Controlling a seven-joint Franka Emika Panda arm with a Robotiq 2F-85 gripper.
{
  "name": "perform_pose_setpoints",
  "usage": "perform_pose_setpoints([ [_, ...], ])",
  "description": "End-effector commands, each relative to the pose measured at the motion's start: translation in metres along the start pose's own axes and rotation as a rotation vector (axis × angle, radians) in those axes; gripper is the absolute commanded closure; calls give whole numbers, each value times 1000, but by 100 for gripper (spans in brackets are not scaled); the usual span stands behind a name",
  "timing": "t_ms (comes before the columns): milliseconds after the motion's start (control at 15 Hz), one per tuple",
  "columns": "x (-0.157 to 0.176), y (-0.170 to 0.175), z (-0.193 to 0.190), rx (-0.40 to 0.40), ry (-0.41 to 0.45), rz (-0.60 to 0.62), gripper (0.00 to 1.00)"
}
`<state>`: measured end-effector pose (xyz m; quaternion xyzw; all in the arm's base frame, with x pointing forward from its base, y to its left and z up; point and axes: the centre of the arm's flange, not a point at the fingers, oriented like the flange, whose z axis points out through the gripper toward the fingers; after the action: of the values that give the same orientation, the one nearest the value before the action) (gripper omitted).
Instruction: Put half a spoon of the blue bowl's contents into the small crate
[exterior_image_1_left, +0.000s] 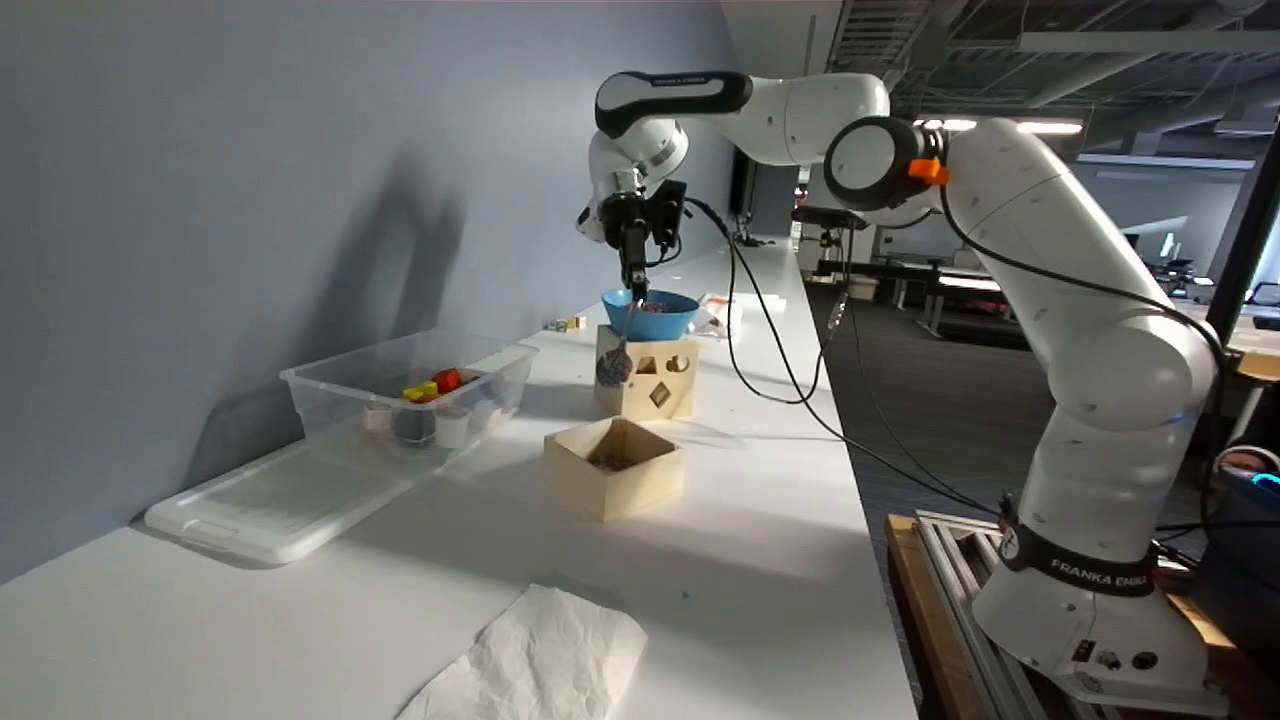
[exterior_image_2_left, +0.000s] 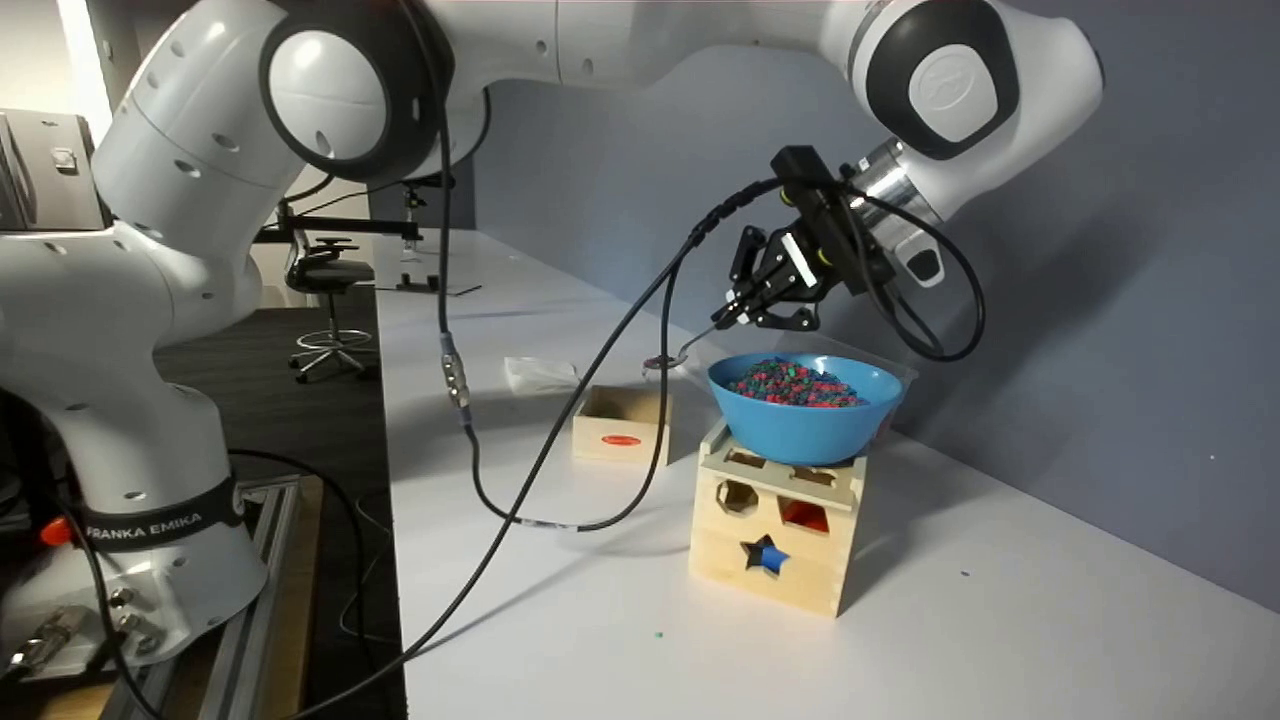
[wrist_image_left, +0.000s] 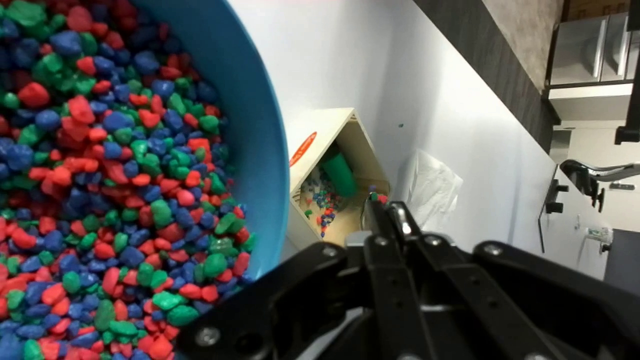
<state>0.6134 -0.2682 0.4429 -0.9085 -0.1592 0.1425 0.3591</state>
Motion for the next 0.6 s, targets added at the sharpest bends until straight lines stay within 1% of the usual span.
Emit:
perform_pose_setpoints([
  [0,-5,-15,9,-47,-21,2,99],
  [333,1,-26,12,-78,-43,-7,99],
  [533,3,-31,13,-115,-57,-3,99],
])
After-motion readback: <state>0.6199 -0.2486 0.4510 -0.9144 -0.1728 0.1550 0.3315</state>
